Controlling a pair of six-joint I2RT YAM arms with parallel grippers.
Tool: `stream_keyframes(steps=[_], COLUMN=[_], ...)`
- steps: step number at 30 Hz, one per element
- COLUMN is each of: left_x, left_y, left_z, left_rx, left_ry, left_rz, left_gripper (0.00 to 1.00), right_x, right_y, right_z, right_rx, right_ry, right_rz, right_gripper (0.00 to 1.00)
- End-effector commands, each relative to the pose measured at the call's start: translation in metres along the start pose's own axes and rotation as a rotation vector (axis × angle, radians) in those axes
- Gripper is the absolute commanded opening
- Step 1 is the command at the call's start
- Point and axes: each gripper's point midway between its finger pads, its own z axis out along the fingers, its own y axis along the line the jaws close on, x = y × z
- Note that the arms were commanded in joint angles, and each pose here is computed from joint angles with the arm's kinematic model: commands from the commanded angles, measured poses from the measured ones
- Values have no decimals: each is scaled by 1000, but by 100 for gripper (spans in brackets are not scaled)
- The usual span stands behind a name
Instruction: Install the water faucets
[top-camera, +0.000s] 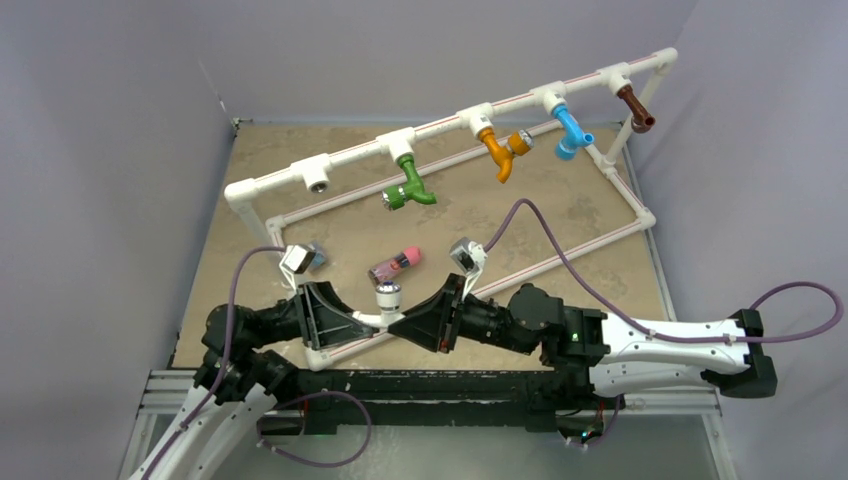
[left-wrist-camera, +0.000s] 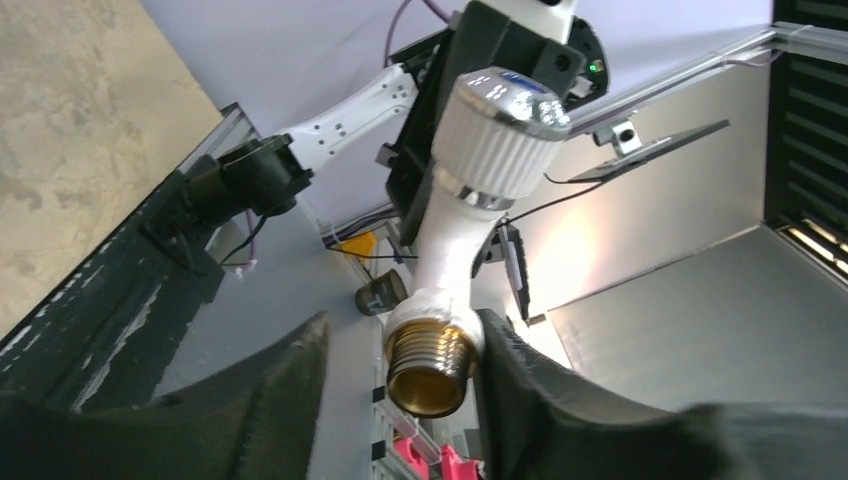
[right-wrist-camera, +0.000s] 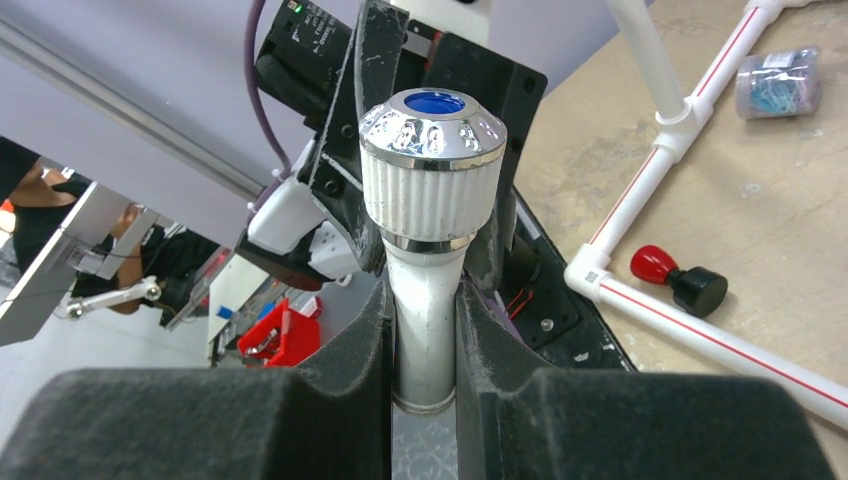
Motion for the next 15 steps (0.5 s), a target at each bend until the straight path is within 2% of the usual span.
stream_keyframes(steps=[1,6,15], left_x=[-1,-6,-32], left_y=[6,9,2], left_z=[-2,-5,-19], left_rx=[-72,-166,-391], left_ry=[-12,-35,-105], left_rz=[10,53,234], left_gripper=[59,74,80], right_x=[-34,-34,-36], right_y=[15,7,-25], right_z=[-4,-5,-12], right_rx=[-24,21,195], right_ry=[-109,-106,-96], right_rz=[-17,-32,-100], right_gripper=[0,0,0])
